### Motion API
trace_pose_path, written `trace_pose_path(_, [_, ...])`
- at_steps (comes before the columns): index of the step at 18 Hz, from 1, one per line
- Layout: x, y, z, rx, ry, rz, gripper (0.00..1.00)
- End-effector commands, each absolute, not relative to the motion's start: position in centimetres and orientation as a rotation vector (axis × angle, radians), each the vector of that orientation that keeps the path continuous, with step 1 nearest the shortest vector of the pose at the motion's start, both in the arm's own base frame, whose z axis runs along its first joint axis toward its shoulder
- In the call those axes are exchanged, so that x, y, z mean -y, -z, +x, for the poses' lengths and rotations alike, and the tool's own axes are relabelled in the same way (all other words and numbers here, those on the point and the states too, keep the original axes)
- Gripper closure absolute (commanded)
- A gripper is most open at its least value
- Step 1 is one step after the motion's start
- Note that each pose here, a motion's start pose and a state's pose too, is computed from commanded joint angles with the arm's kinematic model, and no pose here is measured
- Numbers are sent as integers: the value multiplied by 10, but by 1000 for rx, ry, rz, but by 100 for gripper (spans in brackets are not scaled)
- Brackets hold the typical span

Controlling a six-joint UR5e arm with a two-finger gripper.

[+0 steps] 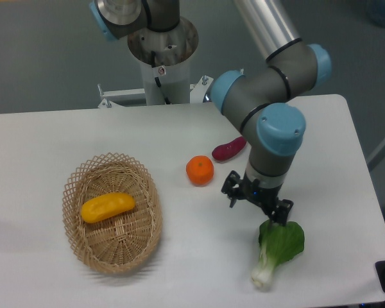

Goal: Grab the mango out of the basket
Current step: 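Move the open gripper over to the wicker basket above the yellow mango, then lower the gripper onto the yellow mango and close on it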

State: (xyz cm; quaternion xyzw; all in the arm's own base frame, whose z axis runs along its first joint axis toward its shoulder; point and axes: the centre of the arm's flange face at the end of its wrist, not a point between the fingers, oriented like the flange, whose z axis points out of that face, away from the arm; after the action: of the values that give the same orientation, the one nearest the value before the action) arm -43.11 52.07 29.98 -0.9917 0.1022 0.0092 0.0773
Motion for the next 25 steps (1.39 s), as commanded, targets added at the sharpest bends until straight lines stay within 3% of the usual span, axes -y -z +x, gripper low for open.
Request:
trace_pose_path(9, [-566,-291,-330,-538,25,-2958,0])
trace_pose_path(18, [-582,-251,-219,-741,150,-2980,0])
trace_pose_path(25, [-584,-224,-172,-812,195,-2992,0])
